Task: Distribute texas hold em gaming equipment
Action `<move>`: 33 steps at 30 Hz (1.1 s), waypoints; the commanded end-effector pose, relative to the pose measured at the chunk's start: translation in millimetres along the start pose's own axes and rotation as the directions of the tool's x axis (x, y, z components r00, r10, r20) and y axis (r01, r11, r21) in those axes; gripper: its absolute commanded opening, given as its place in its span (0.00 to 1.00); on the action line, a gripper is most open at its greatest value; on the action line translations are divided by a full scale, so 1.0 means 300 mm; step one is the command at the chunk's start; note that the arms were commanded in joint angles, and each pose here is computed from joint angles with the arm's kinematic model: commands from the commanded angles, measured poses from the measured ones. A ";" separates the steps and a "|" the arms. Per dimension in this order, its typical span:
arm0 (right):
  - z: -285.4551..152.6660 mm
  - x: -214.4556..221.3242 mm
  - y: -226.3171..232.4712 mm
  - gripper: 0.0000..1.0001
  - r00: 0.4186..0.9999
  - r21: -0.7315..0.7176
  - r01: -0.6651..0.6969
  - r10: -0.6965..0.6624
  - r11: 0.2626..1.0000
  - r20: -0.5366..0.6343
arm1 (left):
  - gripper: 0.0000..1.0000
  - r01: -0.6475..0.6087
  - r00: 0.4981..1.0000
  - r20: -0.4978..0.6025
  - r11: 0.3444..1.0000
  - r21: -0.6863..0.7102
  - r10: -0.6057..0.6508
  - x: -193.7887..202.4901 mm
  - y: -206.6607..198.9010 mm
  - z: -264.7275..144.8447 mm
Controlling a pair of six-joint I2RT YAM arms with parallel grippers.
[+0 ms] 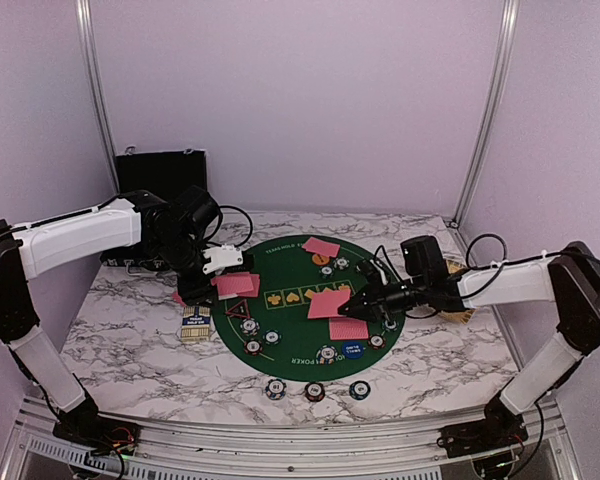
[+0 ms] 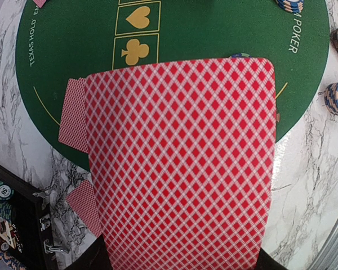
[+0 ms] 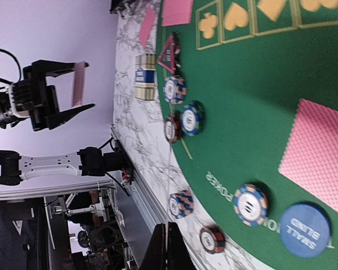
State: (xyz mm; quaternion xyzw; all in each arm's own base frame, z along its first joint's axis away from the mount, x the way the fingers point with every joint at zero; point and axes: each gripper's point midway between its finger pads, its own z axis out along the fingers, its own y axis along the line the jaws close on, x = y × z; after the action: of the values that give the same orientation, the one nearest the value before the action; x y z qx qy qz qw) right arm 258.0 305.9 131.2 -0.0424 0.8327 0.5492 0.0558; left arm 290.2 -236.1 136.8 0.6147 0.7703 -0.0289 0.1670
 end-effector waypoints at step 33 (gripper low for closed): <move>-0.237 -0.063 -0.190 0.48 0.993 0.496 0.024 -0.077 0.868 0.087 | 0.00 0.003 0.999 0.043 1.000 0.003 -0.003 -0.027 0.002 -0.031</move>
State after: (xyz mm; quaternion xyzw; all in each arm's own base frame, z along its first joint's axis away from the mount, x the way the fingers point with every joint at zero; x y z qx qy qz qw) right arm 260.9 224.5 70.6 -0.0115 0.9396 0.3366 0.0608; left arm 289.4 -237.0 136.9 0.6150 0.7700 -0.0325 0.1671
